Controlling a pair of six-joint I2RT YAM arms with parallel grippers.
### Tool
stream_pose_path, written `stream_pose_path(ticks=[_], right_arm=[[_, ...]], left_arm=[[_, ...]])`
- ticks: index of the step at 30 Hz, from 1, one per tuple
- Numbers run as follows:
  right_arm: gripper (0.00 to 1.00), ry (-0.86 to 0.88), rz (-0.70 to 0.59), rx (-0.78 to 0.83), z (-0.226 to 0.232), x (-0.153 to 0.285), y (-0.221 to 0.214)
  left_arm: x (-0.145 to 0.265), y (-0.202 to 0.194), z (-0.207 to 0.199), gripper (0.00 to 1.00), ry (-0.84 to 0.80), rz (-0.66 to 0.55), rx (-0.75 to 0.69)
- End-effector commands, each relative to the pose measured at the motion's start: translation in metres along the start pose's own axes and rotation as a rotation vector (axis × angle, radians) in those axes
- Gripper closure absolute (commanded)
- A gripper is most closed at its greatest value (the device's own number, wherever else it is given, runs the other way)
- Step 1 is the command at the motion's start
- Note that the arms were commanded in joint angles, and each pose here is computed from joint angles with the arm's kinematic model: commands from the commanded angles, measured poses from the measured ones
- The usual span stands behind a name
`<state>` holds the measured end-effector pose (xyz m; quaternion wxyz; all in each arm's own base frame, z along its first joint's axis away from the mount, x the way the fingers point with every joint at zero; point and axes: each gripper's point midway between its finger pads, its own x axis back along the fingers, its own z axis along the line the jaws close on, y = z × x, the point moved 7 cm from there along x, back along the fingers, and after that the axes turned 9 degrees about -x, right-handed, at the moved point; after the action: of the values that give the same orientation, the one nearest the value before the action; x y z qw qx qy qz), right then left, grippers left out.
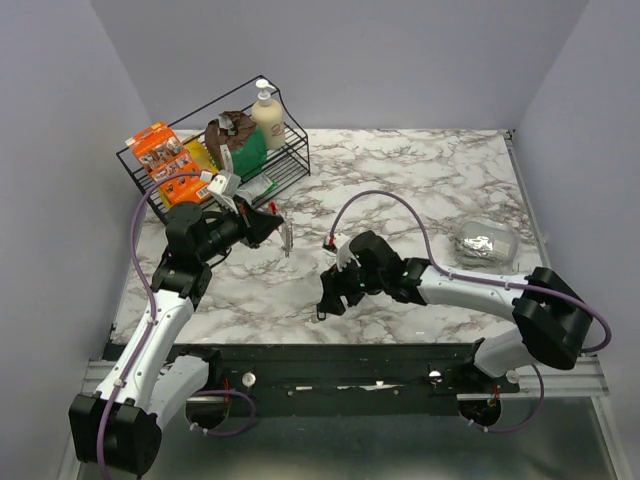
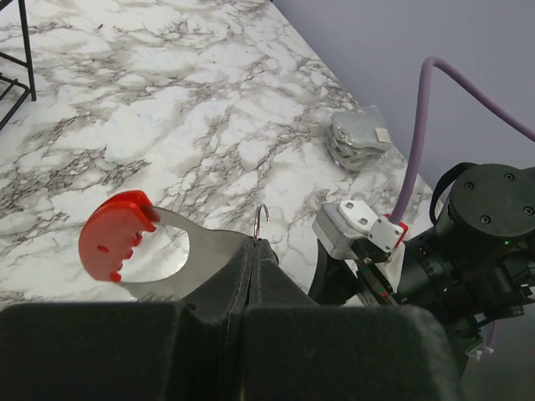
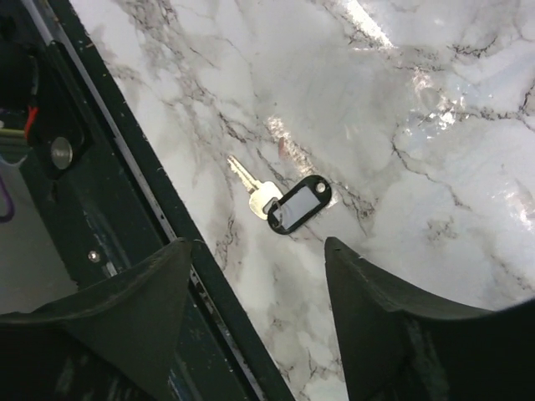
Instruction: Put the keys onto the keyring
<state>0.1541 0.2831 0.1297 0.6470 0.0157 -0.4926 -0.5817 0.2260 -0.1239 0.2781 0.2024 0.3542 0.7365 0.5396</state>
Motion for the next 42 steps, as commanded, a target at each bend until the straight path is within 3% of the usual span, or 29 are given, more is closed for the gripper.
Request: stream_pose_path(ticks=[1,11,17,42], right_arm=[[0.3,-0.038,0.004,0.013,-0.001,-0.011,0.007],[0.55,0.017,0.057,-0.008,0.001,-0.029,0.003],[0.62,0.015,0.102,-0.029,-0.003,-0.04,-0.004],[0.69,0.019,0.2,-0.048,-0.009,-0.06,-0.018]], left_arm=[[0.005,0.016,-0.003,1.0,0.024,-0.043,-0.061],[0.005,0.012,-0.003,1.0,0.007,-0.033,-0.065],[0.005,0.01,-0.003,1.0,0.002,-0.03,-0.06],[0.006,0.003,-0.003,1.0,-0.007,-0.024,-0.05]])
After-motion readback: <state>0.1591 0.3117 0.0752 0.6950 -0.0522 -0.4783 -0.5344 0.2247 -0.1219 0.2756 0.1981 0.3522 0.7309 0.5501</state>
